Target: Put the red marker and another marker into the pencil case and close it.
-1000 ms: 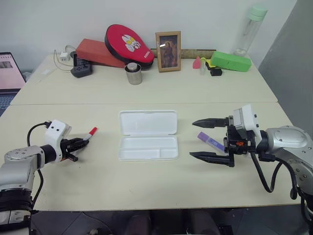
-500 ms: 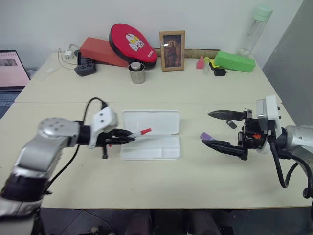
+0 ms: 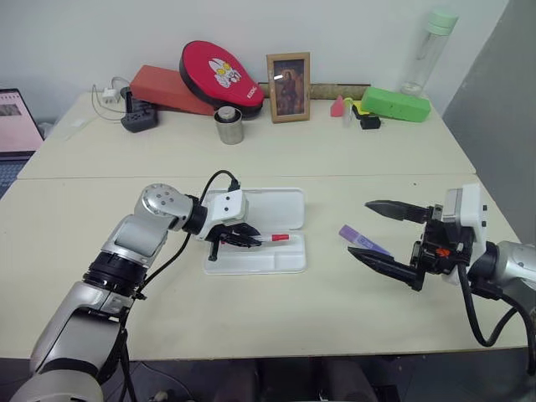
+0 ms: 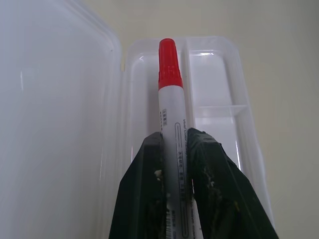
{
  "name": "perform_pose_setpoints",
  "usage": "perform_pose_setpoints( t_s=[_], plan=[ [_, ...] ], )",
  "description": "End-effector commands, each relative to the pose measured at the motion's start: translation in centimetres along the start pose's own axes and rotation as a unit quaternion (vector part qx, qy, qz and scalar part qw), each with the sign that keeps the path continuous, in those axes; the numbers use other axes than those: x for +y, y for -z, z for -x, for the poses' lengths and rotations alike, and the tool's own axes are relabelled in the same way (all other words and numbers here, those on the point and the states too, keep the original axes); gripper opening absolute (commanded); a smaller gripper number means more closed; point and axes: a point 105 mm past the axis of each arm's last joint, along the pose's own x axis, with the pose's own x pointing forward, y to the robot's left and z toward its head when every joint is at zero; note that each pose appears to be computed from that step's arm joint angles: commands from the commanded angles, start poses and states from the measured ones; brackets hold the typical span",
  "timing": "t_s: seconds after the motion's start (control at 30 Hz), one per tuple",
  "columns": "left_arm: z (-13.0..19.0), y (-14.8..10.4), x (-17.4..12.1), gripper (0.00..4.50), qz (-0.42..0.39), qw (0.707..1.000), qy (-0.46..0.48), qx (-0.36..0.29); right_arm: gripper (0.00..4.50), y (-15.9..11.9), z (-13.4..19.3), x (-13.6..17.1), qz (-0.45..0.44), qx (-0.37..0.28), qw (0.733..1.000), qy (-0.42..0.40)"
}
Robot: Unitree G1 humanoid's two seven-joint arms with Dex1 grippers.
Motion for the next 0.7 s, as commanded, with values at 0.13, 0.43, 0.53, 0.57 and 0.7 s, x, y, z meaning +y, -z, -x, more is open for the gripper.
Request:
perform_pose_setpoints(
  t_s=[0.13,0.43,0.53,0.57,0.7],
  plan=[
    [-0.1,-0.5,1.2,0.39,-0.035,0.999,-0.017,0.007,4.50,-1.0,0.2,0.5,0.019,-0.011,1.000,0.009],
    [-0.1,-1.2,1.0,1.63,-0.034,0.999,-0.015,-0.008,4.50,-0.9,0.2,0.5,0.019,-0.010,1.000,0.008],
    [-0.1,-1.7,0.9,2.20,-0.027,0.999,-0.013,-0.023,4.50,-0.9,0.1,0.5,0.018,-0.011,1.000,0.004],
    [-0.1,-1.7,0.8,2.44,-0.029,0.999,-0.012,-0.021,4.50,-0.9,0.0,0.5,0.018,-0.011,1.000,0.003],
    [0.0,-2.3,0.2,3.27,-0.034,0.999,-0.010,-0.029,4.50,-0.6,0.1,0.3,0.014,-0.007,1.000,0.004]
  ],
)
